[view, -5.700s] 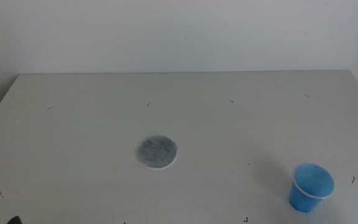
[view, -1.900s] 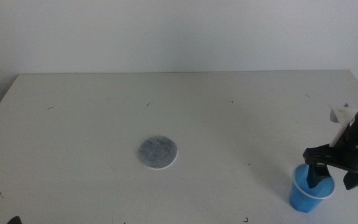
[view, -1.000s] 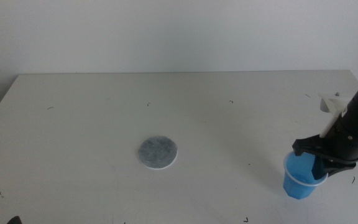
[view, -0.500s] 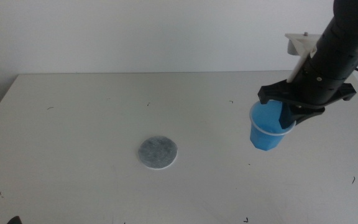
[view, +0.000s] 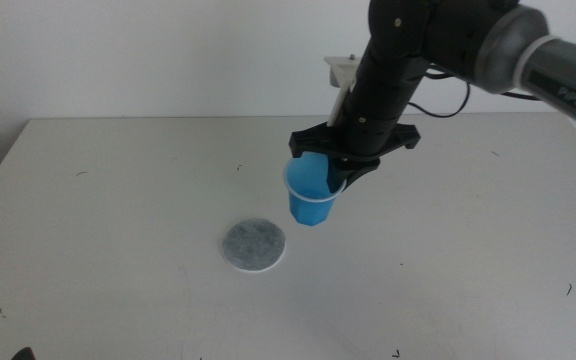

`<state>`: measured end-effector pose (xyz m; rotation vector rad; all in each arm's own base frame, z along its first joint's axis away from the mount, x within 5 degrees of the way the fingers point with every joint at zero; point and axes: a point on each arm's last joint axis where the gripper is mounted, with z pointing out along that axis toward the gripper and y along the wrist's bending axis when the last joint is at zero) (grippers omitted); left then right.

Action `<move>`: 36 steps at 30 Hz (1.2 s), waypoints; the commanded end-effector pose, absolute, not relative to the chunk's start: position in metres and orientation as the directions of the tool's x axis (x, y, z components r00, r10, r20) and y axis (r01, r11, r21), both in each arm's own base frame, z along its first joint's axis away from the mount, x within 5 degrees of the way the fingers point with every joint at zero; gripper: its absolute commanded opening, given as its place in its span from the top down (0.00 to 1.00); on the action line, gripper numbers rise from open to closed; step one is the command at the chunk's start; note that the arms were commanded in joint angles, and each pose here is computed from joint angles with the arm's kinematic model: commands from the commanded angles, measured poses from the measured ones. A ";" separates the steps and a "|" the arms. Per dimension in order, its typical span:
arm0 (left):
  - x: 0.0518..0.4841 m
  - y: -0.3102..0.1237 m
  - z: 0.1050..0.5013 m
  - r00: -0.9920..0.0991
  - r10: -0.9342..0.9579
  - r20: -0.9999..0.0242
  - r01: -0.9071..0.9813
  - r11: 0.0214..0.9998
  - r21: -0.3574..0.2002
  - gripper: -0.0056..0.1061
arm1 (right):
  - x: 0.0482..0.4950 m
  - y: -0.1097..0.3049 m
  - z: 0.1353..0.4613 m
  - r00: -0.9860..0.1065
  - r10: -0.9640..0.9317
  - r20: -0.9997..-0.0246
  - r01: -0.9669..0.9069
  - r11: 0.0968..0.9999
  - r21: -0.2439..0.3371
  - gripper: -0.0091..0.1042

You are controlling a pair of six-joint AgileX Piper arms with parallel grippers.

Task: Place an empty cup on a cup mat.

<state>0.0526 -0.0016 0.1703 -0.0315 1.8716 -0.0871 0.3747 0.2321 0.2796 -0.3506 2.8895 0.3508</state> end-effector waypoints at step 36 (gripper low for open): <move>0.053 -0.002 0.179 -0.216 -0.081 -0.973 0.030 0.996 -0.090 0.01 | 0.389 0.296 0.256 -0.923 -0.277 -0.269 -0.334 0.921 0.201 0.62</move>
